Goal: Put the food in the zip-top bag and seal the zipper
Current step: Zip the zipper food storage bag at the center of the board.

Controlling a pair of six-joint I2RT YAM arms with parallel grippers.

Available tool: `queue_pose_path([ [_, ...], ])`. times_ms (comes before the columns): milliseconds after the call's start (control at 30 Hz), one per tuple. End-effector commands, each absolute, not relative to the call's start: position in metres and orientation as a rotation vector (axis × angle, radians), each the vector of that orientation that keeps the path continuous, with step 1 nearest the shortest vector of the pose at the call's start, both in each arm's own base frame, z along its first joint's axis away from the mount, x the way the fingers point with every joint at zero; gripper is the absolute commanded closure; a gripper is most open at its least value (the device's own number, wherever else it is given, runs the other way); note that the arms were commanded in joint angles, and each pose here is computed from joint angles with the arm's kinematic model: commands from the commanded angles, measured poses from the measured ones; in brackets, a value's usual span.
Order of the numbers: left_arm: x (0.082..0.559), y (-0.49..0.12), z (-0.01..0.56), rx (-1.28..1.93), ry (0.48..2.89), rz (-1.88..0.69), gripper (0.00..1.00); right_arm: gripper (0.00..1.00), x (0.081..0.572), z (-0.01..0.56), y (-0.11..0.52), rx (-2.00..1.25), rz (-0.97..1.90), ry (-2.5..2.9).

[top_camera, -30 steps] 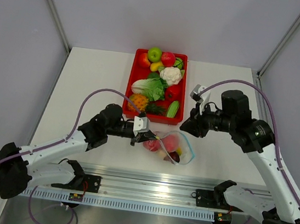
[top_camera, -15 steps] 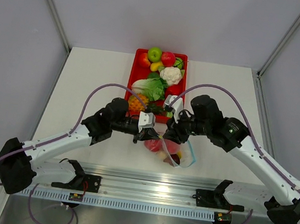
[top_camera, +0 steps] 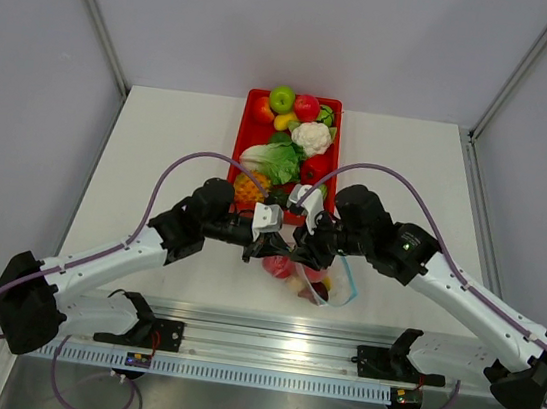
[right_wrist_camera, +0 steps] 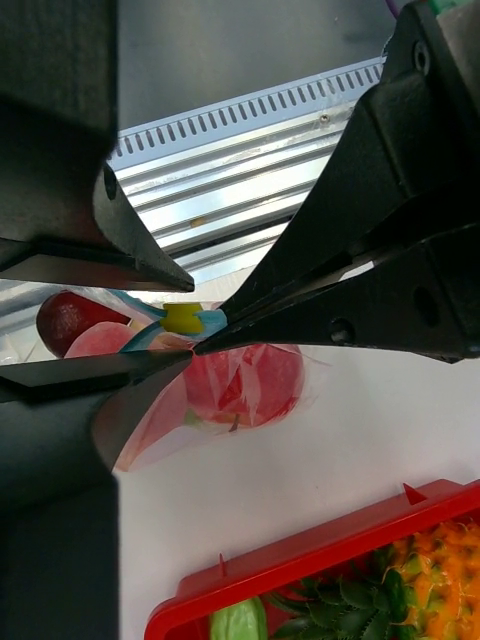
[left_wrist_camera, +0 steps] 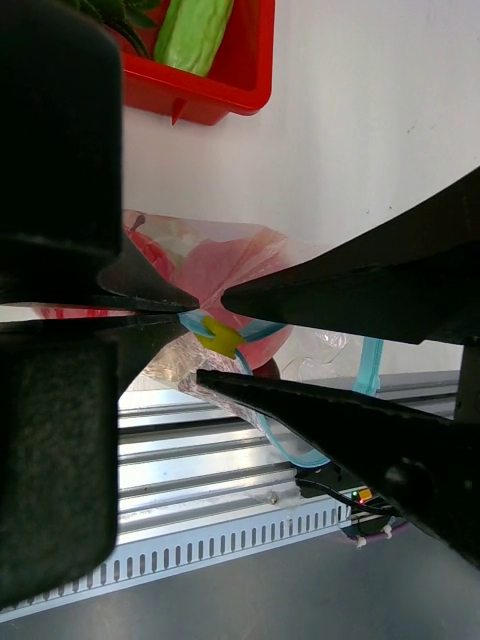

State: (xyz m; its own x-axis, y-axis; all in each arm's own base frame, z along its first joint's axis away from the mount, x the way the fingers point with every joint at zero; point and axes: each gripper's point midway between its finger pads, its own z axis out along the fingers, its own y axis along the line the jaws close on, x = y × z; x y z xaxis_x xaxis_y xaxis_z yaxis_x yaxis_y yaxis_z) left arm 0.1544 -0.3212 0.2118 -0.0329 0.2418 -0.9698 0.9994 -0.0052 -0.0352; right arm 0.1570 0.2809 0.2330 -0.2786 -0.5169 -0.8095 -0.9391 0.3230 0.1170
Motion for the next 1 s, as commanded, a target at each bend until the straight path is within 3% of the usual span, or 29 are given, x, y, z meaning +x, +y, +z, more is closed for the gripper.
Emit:
queue_pose_path([
  [0, 0.153, -0.329, 0.245, 1.375, 1.298, -1.141, 1.0, 0.64, 0.164, 0.249, 0.288, -1.231, 0.789, 1.839],
  [267, 0.151, -0.328, 0.243, 1.379, 1.303, -1.144, 1.0, 0.85, 0.167, 0.252, 0.293, -1.211, 0.803, 1.825],
  [533, 0.152, -0.327, 0.239, 1.382, 1.314, -1.134, 1.0, 0.85, 0.168, 0.257, 0.291, -1.178, 0.805, 1.824],
  [667, 0.155, -0.327, 0.238, 1.373, 1.325, -1.12, 1.0, 1.0, 0.169, 0.254, 0.288, -1.159, 0.789, 1.841],
  [967, 0.186, -0.307, 0.244, 1.206, 1.392, -1.098, 1.0, 1.0, 0.157, 0.233, 0.264, -1.136, 0.754, 1.903],
])
